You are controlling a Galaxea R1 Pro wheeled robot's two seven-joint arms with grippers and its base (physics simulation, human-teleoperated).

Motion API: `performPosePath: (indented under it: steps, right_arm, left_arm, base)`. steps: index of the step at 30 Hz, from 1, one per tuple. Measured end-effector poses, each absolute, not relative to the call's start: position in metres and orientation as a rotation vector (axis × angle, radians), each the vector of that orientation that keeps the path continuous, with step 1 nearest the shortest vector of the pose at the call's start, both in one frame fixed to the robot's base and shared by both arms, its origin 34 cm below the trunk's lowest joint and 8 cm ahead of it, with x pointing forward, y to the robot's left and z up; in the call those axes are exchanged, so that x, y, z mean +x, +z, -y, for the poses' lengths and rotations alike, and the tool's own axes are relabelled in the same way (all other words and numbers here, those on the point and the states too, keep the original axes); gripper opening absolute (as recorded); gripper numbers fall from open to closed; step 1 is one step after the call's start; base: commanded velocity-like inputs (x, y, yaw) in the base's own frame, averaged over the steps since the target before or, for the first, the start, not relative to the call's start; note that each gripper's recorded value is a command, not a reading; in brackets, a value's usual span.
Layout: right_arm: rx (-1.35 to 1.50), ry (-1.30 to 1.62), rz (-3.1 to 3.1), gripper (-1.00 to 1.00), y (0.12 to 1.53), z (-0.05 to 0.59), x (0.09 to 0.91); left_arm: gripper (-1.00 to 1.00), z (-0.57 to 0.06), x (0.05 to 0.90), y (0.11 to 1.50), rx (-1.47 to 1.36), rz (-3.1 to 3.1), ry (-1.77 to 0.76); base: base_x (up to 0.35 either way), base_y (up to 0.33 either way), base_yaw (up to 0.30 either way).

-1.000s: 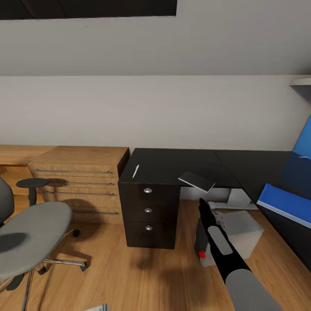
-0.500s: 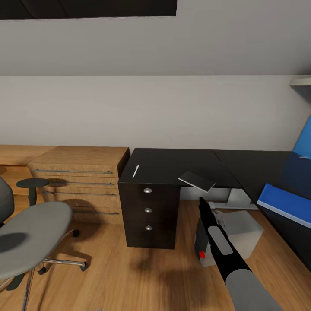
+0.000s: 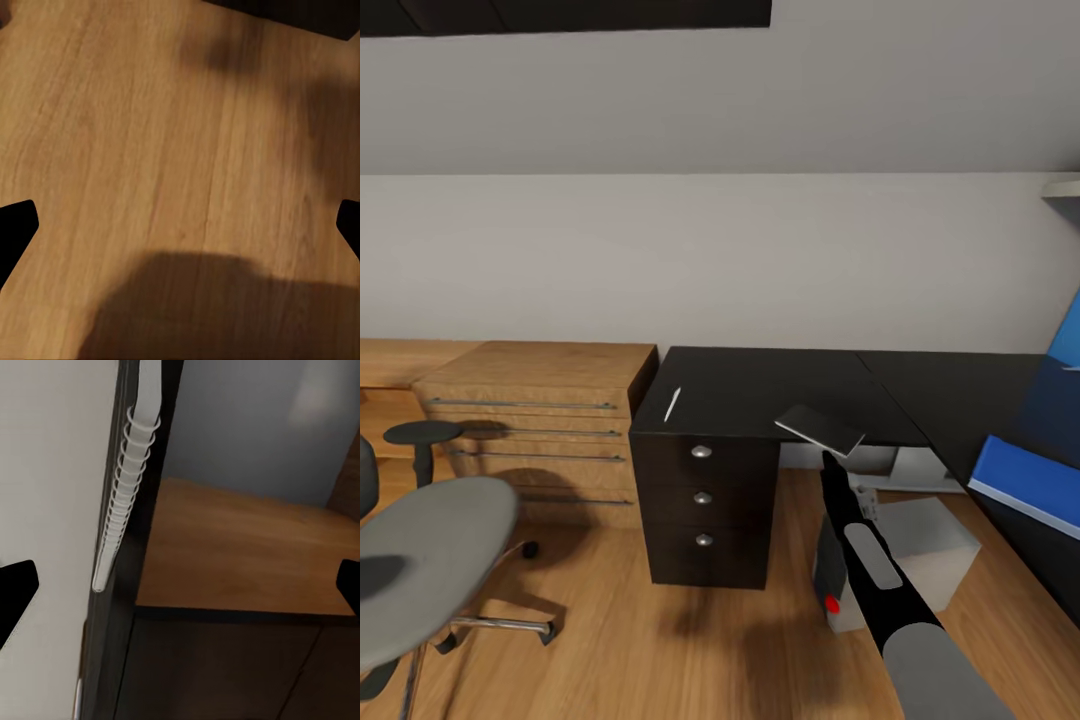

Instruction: In the bedroom, organize the workspace by keeping the computer under the desk, ensuring the monitor is on the desk, placing the keyboard on the desk next to the monitor, placing the mouse on the desk next to the keyboard, moving the folder from the swivel chair onto the desk next to the mouse, stacking the notebook on top of the folder with the pen on top of the notebook, and positioning the swivel chair next to the desk.

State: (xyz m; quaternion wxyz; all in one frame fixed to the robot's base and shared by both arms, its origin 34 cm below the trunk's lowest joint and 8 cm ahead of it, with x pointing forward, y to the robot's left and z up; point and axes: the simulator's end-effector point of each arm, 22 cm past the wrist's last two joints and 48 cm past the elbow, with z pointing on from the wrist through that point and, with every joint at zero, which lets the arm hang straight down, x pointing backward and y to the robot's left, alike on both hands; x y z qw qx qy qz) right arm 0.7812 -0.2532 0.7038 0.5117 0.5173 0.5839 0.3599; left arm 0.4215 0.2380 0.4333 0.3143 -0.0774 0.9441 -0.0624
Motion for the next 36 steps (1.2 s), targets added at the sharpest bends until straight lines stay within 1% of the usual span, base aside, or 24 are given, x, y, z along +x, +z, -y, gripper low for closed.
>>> performPosePath:
  steps: [10,22,30,36]
  right_arm:
    - [1.343,0.863,-1.329,1.00,0.699,0.282,0.778]
    - [1.348,0.862,-1.327,1.00,0.699,0.283,0.777]
    - [1.345,0.863,-1.328,1.00,0.699,0.282,0.778]
    - [1.345,0.863,-1.328,1.00,0.699,0.282,0.778]
  left_arm:
    - [1.00,-0.239,0.418,0.430,-0.208,-2.499,-0.159]
    - [1.00,-0.239,0.418,0.430,-0.210,-2.499,-0.157]
    - [1.00,-0.240,0.416,0.428,-0.213,-2.500,-0.154]
    - [1.00,-0.242,0.407,0.420,-0.217,-2.523,-0.147]
  base:
    - [0.082,0.000,0.000]
    - [0.019,0.000,0.000]
    - [0.166,0.034,0.000]
    - [0.049,0.008,0.000]
